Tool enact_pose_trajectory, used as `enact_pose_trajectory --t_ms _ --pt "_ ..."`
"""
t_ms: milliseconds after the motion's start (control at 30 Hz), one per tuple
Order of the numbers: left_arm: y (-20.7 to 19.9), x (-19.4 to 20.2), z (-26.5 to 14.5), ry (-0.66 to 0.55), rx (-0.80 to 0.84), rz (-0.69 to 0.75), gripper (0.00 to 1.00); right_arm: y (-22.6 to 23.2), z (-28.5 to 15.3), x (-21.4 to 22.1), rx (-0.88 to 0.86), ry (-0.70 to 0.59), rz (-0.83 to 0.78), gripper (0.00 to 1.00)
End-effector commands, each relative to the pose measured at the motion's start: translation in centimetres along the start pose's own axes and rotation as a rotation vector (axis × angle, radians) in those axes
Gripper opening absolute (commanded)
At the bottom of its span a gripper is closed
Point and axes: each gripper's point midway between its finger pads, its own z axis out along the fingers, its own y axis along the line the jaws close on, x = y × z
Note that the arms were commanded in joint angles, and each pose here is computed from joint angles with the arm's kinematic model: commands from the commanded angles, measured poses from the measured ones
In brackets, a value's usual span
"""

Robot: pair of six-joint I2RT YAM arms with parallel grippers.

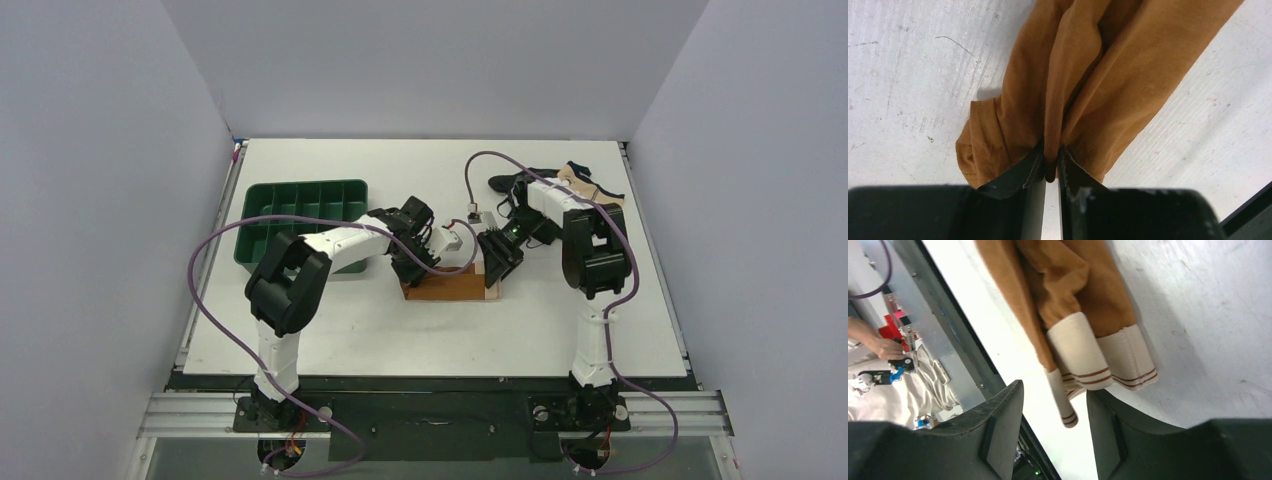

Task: Roll the underwear
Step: Fold the underwear at the center of the board.

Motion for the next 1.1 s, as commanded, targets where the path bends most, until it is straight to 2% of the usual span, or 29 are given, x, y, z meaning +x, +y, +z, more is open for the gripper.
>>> enact_pose_trajectory --t_ms 0,233,700,967,1067 --pt "0.1 -0.4 0.0 -0.017 -0.009 -0.016 0.10 2.6 -1.4 -1.2 -0.165 -0.049 -0.077 0.46" --pt "0.0 -0.5 0.2 -0.012 -0.002 -0.020 0.10 2.6 -1.4 -1.7 -0.240 -0.068 -0.078 0.45" --pt "-0.2 -0.5 0.5 -0.002 0.005 -0.015 0.10 0.9 -1.2 -4.4 -0.199 -0.144 -0.014 0.41" --pt "-0.1 -0.5 0.6 0.001 0.007 -0.015 0.10 -0.2 -1.2 -5.3 -0.144 -0.165 0.011 0.28" --pt "-0.2 -0.4 0.7 0.004 0.010 -0.015 0.10 -0.4 -1.1 -5.0 -0.146 -0.162 0.018 0.17"
